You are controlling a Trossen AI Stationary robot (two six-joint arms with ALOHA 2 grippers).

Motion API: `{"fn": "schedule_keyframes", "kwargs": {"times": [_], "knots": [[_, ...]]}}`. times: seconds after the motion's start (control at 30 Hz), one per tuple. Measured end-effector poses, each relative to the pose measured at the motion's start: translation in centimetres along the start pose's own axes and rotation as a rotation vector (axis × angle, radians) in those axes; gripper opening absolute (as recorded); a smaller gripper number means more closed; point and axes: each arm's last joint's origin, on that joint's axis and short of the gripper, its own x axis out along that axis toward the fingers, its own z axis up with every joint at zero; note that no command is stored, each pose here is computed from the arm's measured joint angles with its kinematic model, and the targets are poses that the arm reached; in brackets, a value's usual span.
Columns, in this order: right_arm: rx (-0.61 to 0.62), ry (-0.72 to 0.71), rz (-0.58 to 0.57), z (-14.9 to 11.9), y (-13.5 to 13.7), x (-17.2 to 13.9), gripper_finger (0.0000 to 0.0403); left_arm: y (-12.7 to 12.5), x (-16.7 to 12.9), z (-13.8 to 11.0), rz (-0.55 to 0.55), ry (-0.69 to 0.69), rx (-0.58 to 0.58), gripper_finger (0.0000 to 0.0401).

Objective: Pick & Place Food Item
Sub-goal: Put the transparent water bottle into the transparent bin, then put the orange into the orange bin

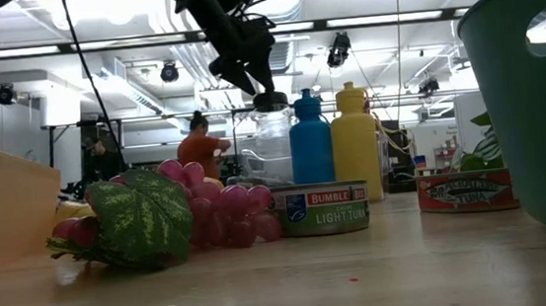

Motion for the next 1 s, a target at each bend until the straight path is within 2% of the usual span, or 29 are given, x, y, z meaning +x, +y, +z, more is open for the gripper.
{"fn": "schedule_keyframes", "kwargs": {"times": [0.47,0.67,1.0], "knots": [[0.000,0.000,0.000,0.0,0.0,0.0,0.0329,0.4,-0.8,0.6,0.057,-0.019,0.023,0.0383],[0.000,0.000,0.000,0.0,0.0,0.0,0.0329,0.8,-2.3,1.8,0.066,-0.054,0.015,0.0383],[0.000,0.000,0.000,0.0,0.0,0.0,0.0329,1.5,-5.4,2.6,0.063,-0.026,0.016,0.0383]]}}
